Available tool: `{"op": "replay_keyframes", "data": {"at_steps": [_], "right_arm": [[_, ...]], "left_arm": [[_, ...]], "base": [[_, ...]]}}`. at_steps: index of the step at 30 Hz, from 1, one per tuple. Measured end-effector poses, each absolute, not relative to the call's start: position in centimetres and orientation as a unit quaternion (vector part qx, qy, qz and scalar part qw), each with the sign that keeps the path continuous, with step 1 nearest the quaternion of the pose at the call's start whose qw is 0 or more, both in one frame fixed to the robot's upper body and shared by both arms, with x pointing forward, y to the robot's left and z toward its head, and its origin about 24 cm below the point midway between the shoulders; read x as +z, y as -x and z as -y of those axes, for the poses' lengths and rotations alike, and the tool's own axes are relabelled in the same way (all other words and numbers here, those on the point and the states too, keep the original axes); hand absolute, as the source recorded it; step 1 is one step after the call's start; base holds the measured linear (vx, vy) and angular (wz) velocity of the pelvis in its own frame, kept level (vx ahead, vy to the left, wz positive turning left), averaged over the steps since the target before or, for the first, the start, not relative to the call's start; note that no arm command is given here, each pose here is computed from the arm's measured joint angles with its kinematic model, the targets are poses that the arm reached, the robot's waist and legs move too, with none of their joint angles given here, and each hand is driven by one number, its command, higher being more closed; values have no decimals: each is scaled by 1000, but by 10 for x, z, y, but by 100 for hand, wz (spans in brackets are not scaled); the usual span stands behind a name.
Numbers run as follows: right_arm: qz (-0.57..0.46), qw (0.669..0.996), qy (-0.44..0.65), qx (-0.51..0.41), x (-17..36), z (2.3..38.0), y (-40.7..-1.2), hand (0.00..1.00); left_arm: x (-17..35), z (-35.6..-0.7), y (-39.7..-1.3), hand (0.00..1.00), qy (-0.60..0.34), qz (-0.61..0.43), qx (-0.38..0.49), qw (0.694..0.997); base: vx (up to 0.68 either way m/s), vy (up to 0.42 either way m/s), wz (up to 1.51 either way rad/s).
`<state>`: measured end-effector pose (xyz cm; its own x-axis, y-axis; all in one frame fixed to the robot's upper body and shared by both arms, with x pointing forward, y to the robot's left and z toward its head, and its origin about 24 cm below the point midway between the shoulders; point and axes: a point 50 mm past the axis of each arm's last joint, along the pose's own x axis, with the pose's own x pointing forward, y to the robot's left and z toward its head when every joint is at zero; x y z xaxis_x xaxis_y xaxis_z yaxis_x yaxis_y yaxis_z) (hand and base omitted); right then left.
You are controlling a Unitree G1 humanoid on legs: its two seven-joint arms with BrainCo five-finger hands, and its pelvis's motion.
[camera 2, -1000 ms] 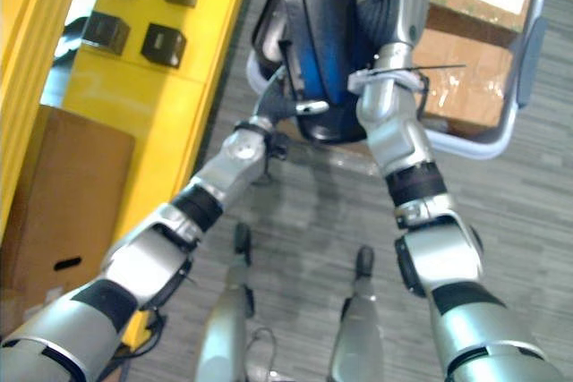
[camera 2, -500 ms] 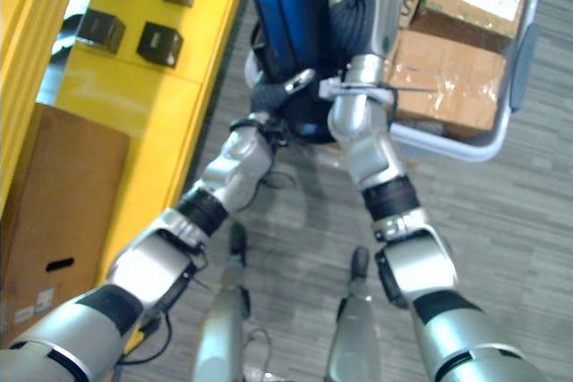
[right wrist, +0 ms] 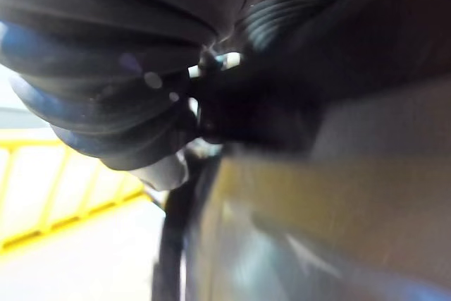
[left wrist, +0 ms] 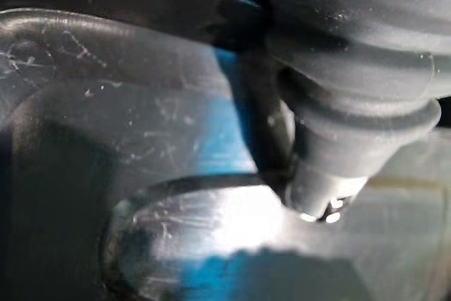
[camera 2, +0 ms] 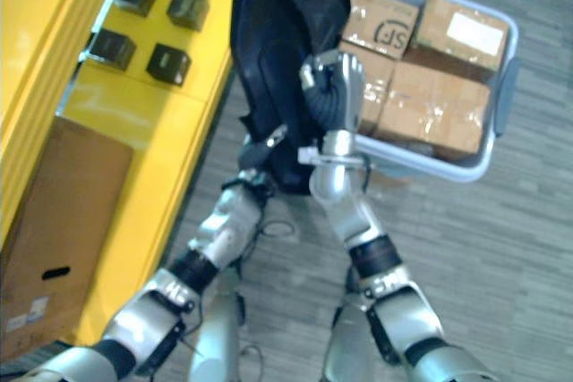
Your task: Walk over and take plastic housings, then place them on the shelf
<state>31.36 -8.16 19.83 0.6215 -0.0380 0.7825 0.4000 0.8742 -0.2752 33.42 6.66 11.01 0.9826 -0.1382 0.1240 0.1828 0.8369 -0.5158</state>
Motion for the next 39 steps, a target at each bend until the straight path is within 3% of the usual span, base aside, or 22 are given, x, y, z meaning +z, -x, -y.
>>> {"op": "replay_keyframes", "data": {"at_steps": [6, 10, 18, 23, 30, 35, 39], "right_arm": [[391, 897, 192, -80, 175, 97, -288, 0], [370, 907, 178, -93, 171, 140, -270, 0], [360, 924, 84, -94, 165, 189, -216, 0], [202, 969, 5, -144, 97, 208, -180, 0], [-21, 961, -103, -256, 1, 212, -142, 0], [-46, 958, -150, -240, -14, 199, -153, 0], [-19, 968, -161, -190, -4, 184, -190, 0]], "left_arm": [[103, -101, -300, 100, 150, 122, -22, 981], [109, -127, -280, 100, 46, 193, 48, 979], [77, -159, -249, 100, -139, 169, 118, 969], [64, -175, -217, 100, -130, 132, 160, 970], [54, -189, -190, 100, -75, 95, 228, 966], [66, -210, -182, 100, -82, 119, 286, 947], [85, -236, -170, 100, -102, 155, 355, 916]], "base": [[105, -30, -3], [75, -19, -4], [-16, -16, -8], [-35, 2, -15], [-1, 0, 1], [6, -11, 24], [30, -46, 82]]}}
